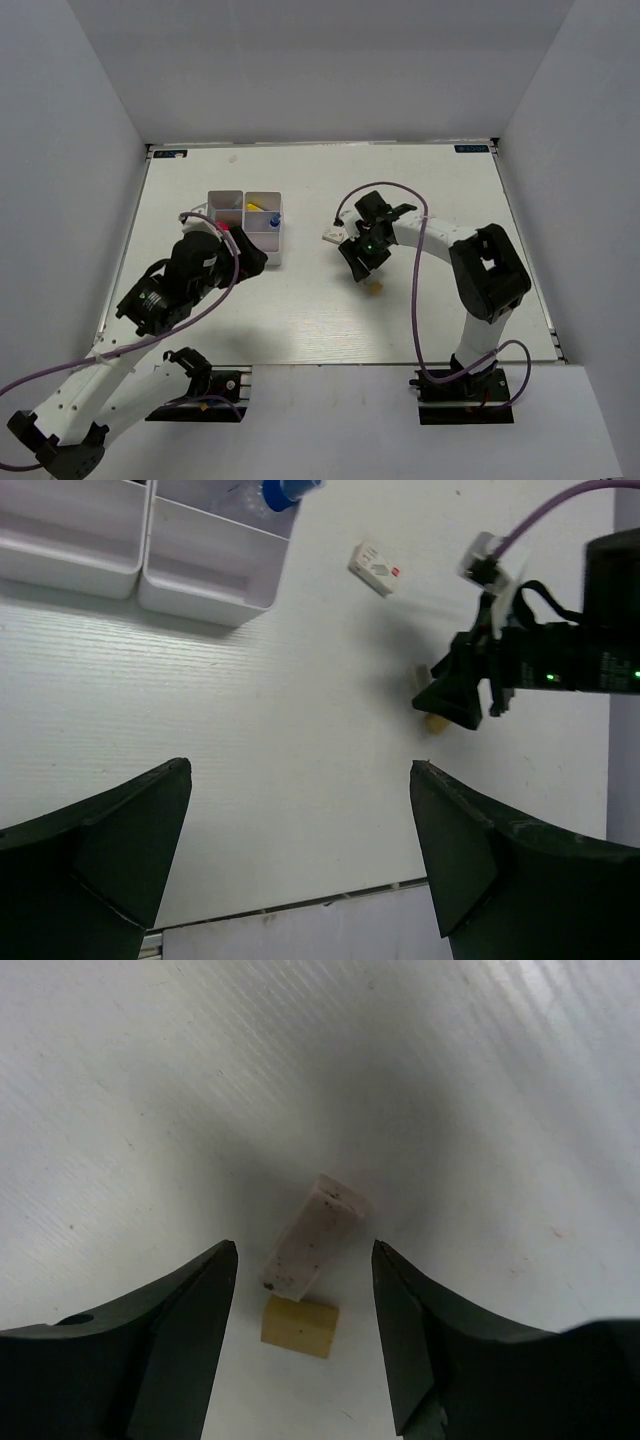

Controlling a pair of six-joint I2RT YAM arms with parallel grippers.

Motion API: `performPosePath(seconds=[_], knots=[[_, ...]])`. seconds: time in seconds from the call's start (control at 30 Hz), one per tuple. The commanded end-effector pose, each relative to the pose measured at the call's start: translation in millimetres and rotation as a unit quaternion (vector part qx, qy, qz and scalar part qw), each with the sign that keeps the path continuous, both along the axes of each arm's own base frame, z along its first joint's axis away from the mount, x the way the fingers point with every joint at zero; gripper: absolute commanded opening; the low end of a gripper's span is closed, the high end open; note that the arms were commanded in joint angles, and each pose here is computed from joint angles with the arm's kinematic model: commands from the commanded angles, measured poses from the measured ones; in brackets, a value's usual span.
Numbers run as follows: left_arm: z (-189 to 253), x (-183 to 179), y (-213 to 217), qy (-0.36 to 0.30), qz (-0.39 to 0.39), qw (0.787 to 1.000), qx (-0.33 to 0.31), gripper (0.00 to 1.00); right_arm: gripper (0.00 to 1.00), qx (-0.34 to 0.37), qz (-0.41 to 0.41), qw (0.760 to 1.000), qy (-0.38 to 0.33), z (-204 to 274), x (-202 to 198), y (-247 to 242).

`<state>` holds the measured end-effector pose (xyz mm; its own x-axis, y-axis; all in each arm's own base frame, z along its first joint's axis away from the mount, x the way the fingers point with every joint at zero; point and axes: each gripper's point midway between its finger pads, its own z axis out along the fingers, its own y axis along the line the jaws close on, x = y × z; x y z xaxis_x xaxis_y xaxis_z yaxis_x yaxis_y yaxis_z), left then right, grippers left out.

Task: Sort the stationery into containers
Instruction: Pick up the stationery from the center of the board.

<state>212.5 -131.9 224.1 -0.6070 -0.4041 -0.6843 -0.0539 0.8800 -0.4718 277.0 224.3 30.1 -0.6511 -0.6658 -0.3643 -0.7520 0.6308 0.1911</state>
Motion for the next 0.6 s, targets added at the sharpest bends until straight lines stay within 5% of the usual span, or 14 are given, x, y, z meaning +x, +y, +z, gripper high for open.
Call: performPosePath(seconds=[0.0, 0.17, 0.27, 0.4, 0.57], knots=[[11.5, -6.5, -10.8, -0.023, -0.046, 0.999, -0.018, 1.0, 0.62, -0.021, -0.017, 1.0, -0.015, -0.3, 6.7, 6.6], [54.6, 1.2, -16.3, -0.074, -0.066, 0.995, -0.022, 1.0, 0.44, -0.058, -0.009, 0.998, -0.014, -11.8, -8.5, 7.5], [78.0, 9.7, -21.0, -0.098, -0.074, 0.992, -0.019, 1.0, 0.24, -0.052, 0.003, 0.999, -0.014, -7.3, -14.2, 10.7], [124.2, 16.2, -29.4, -0.158, -0.093, 0.982, -0.037, 1.0, 0.05, 0.018, 0.065, 0.997, -0.024, 29.7, -13.0, 40.0], [179.5, 15.3, -40.5, -0.224, -0.125, 0.964, -0.064, 1.0, 0.0, 0.117, 0.22, 0.968, -0.036, 91.2, -16.5, 90.0]])
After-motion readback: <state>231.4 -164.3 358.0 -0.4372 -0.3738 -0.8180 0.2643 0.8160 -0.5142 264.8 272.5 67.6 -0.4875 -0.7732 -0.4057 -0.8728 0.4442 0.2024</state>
